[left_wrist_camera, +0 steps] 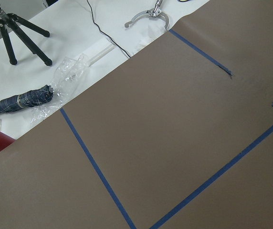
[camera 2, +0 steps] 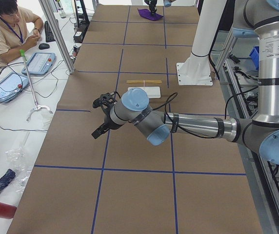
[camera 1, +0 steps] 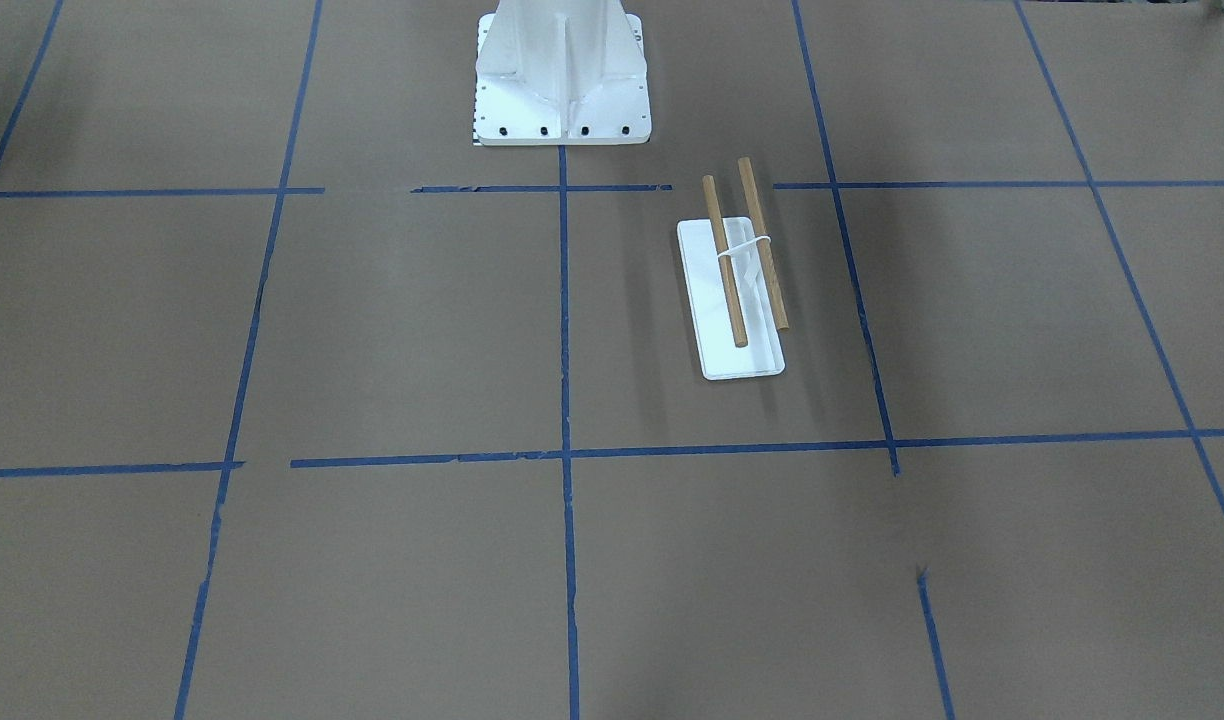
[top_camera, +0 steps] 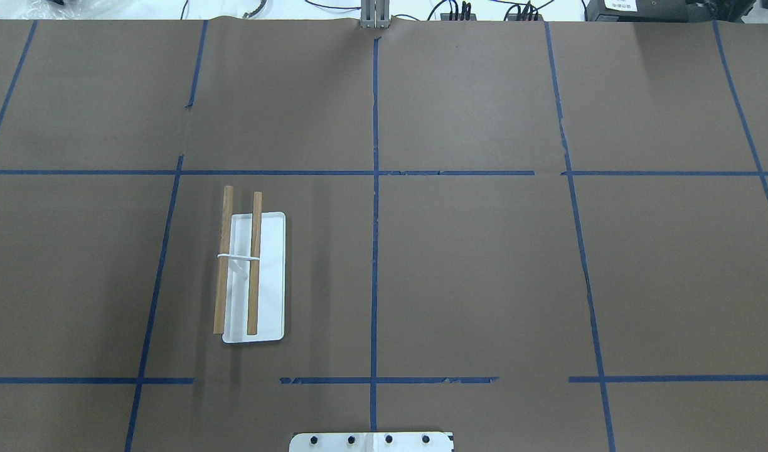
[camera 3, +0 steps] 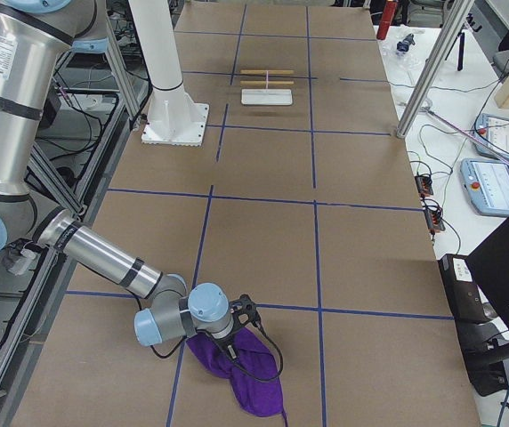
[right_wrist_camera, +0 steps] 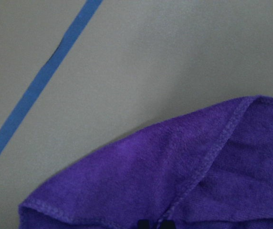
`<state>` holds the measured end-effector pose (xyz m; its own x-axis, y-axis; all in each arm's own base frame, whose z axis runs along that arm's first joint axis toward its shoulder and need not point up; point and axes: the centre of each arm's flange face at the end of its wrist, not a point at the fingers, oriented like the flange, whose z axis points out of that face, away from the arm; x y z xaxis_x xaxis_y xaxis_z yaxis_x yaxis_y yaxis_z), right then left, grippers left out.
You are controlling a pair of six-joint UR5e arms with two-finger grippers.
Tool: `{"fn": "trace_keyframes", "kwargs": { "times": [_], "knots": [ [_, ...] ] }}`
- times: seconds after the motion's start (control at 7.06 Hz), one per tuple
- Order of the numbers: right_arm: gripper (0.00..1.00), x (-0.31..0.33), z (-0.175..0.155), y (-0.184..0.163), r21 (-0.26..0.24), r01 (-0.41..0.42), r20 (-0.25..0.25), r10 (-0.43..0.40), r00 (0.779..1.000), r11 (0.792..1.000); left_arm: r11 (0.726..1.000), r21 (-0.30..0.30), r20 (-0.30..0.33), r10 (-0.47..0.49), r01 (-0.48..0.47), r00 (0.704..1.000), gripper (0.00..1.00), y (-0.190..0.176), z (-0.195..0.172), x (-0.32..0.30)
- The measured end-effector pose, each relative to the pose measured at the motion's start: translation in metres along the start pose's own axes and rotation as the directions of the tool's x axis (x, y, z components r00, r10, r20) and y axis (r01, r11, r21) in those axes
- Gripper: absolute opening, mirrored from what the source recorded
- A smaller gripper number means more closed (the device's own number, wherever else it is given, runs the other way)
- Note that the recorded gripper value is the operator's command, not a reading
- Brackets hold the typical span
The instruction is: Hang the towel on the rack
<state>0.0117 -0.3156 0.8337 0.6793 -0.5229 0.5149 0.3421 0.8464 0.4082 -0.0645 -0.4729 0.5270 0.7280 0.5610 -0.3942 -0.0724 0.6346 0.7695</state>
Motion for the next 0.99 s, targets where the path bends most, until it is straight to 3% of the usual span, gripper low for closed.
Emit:
{"fn": "trace_keyframes", "kwargs": {
  "times": [0.28,0.57,0.85,0.99],
  "knots": [
    [0.00,0.000,-0.001,-0.004,0.006,0.041,-0.002,-0.041,0.999,0.999,1.000,0.000,0.000,0.000,0.000,1.000,1.00,0.000,0.000,0.000],
    [0.00,-0.006,-0.019,-0.025,0.053,0.075,-0.009,-0.075,0.997,0.996,1.000,0.002,-0.002,0.003,-0.003,1.000,1.00,-0.001,0.000,0.001],
    [0.00,-0.020,-0.063,-0.065,0.134,0.090,0.012,-0.092,0.996,0.987,0.999,0.027,-0.039,0.024,-0.023,0.999,1.00,0.001,0.001,0.004],
    [0.00,-0.036,-0.101,-0.099,0.156,0.080,0.030,-0.086,0.996,0.985,0.999,0.035,-0.061,0.029,-0.027,0.998,1.00,0.003,0.002,0.005]
  ]
}}
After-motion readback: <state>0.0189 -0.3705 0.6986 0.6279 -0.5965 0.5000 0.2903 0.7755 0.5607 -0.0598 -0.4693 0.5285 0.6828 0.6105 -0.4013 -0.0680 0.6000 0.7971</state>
